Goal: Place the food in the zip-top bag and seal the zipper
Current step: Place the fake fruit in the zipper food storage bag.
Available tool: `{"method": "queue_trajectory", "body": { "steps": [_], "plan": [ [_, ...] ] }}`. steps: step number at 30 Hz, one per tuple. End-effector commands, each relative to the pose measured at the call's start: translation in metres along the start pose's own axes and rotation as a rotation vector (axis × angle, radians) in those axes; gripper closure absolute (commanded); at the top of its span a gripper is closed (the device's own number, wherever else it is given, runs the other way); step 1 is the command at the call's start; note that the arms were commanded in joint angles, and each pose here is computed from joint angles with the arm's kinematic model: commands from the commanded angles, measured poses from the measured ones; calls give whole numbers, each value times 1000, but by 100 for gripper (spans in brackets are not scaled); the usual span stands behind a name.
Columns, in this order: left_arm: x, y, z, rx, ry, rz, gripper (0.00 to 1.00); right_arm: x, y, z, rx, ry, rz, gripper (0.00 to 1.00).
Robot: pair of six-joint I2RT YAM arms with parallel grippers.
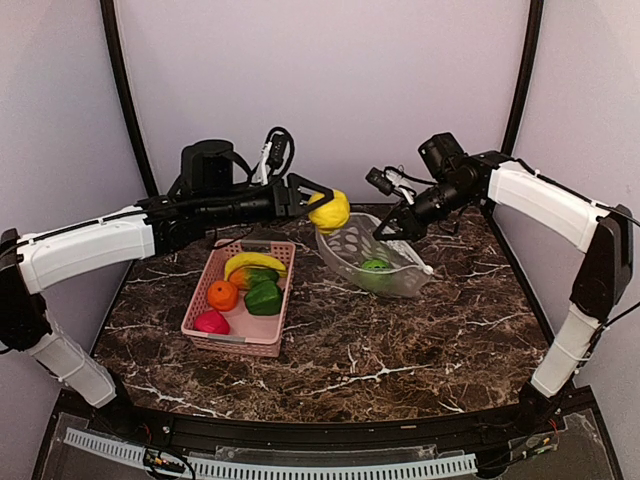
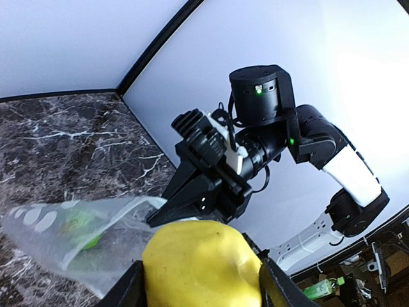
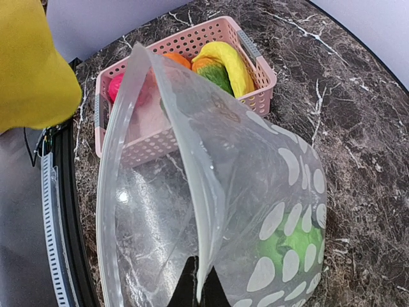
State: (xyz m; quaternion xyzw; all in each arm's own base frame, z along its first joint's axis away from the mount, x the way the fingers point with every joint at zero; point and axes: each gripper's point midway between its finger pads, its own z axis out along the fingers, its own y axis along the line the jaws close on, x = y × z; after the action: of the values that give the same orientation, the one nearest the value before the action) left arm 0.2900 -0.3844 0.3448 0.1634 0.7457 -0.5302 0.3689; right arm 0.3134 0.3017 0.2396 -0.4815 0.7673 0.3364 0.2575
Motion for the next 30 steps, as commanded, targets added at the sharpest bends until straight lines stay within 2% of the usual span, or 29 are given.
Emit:
{"method": "queue_trajectory", "body": {
  "steps": [1, 3, 9, 24, 30],
  "plan": [
    [-28, -43, 18, 191, -69, -11, 56, -6, 10, 1, -46, -7, 17, 100],
    [-29, -51, 29, 220, -61, -12, 56, -6, 11, 2, -50, -7, 20, 100],
    [-14, -39, 57, 192, -19, -21, 59, -9, 13, -1, -54, -18, 15, 100],
    [33, 23, 66, -2, 55, -2, 62, -13, 15, -5, -52, -29, 13, 100],
    [37, 35, 69, -44, 57, 23, 62, -16, 18, -7, -63, -38, 17, 100]
  ]
}}
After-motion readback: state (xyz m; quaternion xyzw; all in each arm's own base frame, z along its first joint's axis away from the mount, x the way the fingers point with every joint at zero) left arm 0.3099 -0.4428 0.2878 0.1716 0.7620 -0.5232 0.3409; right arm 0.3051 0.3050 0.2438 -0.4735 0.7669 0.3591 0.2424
